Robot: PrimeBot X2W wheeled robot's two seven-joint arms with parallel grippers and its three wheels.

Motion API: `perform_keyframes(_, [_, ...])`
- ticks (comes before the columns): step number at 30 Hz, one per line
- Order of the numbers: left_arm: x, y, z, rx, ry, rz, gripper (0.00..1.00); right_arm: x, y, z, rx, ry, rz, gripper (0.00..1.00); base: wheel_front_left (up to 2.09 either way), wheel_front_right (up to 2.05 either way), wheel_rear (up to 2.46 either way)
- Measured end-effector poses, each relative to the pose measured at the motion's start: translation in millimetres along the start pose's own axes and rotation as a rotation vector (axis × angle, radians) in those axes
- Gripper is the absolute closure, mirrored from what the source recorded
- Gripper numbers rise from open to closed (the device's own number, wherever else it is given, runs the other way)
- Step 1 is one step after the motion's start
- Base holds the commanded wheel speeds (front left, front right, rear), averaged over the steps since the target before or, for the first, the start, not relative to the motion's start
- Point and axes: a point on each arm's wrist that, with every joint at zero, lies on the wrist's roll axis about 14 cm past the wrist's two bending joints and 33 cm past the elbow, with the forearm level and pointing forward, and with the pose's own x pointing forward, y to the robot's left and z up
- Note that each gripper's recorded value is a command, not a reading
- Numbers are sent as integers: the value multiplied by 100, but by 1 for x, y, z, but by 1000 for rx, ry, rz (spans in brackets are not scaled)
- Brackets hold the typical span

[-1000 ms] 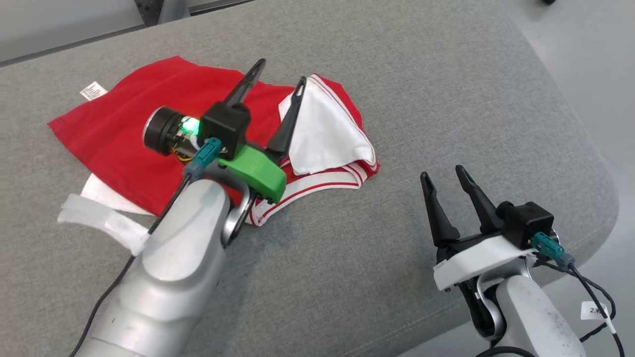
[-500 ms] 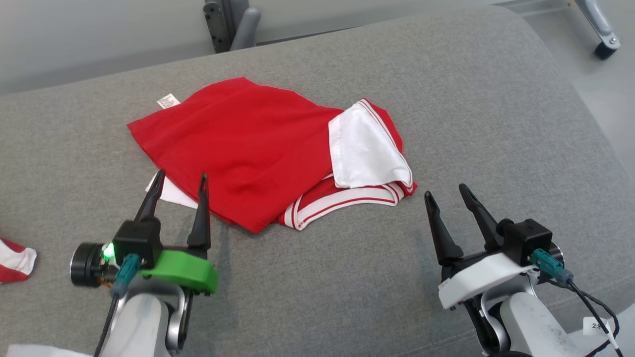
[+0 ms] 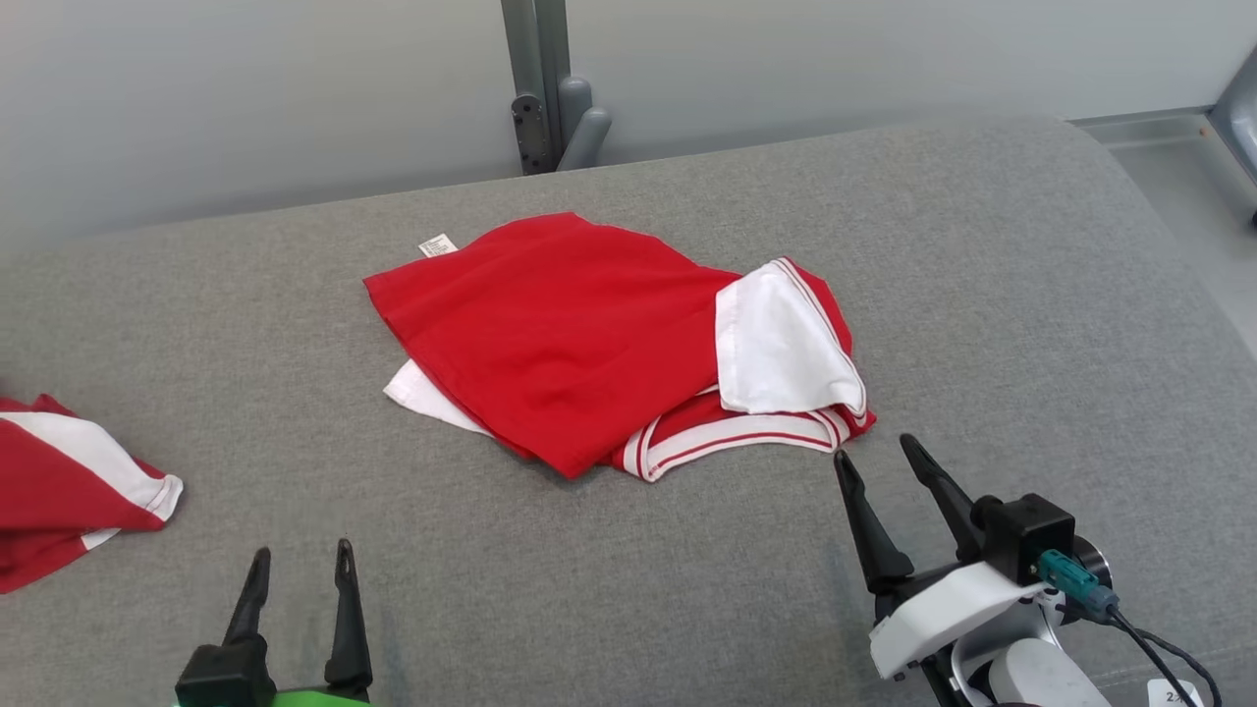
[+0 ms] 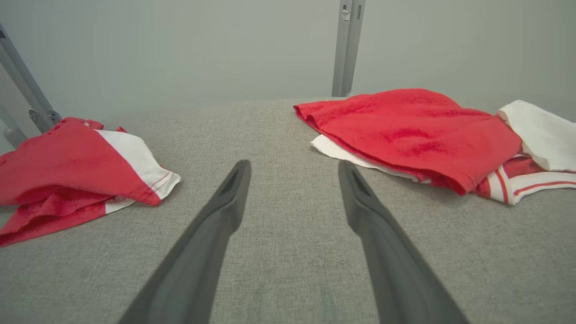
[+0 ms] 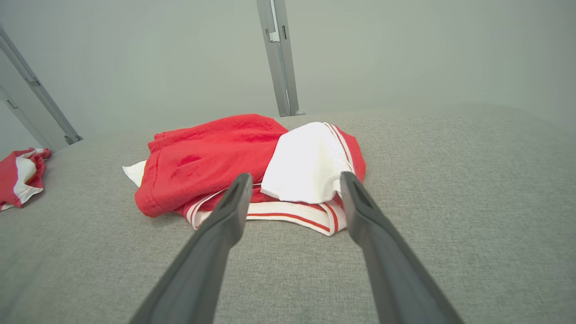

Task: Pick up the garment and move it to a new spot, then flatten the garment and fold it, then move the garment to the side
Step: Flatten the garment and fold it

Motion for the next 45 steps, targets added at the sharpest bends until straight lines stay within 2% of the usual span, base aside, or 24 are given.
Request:
perform_keyframes(8, [-16,6,-4,-8,12,19,0,2,17,-8,-10,28,66,0,0,0,0])
perform_keyframes(13, [-13,-2,-1,-37,0,0,0,10,49,-26,6,83,172,0,0,0,0])
perform_keyframes(18, [-11,-1,0,-62,-2,15,0,35,80,-47,13,158,282,0,0,0,0])
perform_keyframes(28, [-31,35,-15,-71,49,147,0,74,98,-95,-18,302,358,0,0,0,0])
perform_keyframes(33, [-36,48,-17,-72,58,196,0,75,118,-123,-19,375,418,0,0,0,0])
perform_keyframes(34, [-38,50,-19,-76,63,206,0,74,122,-128,-17,385,431,45,0,0,0])
perform_keyframes(35, [-39,52,-20,-78,70,217,0,75,127,-131,-17,392,446,76,0,0,0])
perform_keyframes(36, [-39,54,-22,-77,76,224,0,77,130,-133,-19,394,458,100,0,0,0])
perform_keyframes(42, [-34,51,-30,-79,101,212,0,77,124,-140,-32,400,462,100,0,0,0])
perform_keyframes(45, [-28,43,-32,-84,107,180,0,64,115,-143,-45,413,459,100,0,0,0])
